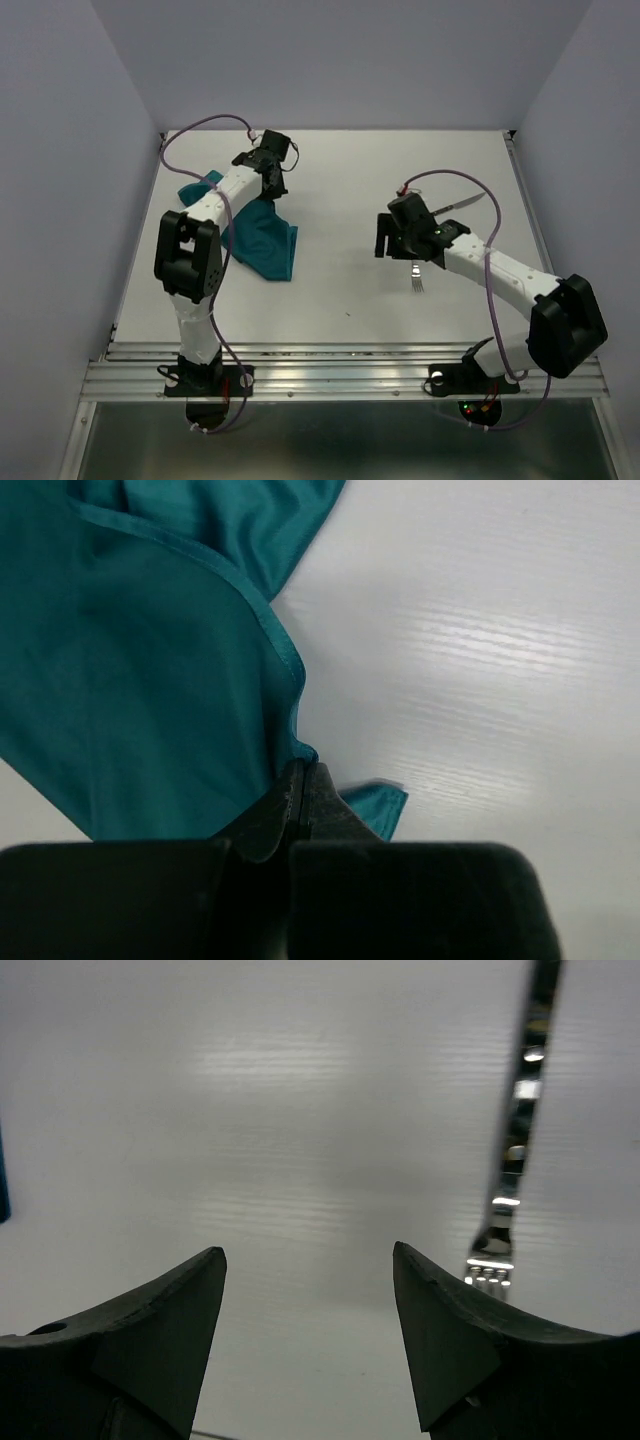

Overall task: Fold the napkin into a case and place the utensils inside
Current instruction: Pick up the crumpled napkin from the center of the board.

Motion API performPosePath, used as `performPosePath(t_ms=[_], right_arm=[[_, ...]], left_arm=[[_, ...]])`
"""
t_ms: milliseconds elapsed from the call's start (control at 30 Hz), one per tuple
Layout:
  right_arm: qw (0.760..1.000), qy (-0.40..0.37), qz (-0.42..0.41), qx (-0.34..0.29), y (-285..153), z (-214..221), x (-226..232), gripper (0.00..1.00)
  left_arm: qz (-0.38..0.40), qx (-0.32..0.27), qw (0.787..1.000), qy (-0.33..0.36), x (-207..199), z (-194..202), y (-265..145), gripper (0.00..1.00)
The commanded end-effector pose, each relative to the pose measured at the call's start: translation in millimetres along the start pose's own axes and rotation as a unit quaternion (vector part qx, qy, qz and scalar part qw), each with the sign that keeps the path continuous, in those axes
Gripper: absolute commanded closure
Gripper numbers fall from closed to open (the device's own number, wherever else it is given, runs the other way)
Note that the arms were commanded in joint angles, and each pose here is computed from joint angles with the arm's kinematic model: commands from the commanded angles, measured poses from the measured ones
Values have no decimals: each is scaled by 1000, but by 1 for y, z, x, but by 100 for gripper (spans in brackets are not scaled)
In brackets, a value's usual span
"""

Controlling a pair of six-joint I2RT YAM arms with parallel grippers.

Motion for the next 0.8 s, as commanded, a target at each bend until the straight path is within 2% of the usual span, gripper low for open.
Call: performPosePath(t_ms=[0, 200, 333, 500, 767], right_arm=[[997, -28, -73, -4, 12, -4, 79, 27], [992, -69, -109, 3, 35, -9, 137, 27], [987, -99, -122, 24, 65, -4, 171, 27], [985, -107, -132, 13, 90, -20, 205, 28], [982, -127, -138, 12, 133, -18, 241, 28]], left_arm=[[2, -36, 999, -26, 18, -9, -48, 100], [-24, -52, 997, -50, 66, 5, -84, 100], [-38, -65, 994, -76, 97, 17, -106, 100], [-60, -61, 991, -108, 130, 37, -109, 100], [-55, -63, 989, -122, 142, 44, -117, 100]])
Point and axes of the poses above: each gripper's point midway between its finger pads, its own y axis out along the fingers, its own x axis along the line the jaws close on, z = x × y, the point moved 1 cm from there along -y, back along the fingers, and after that the axes turned 1 degree about -y, right-handed, at the moved point
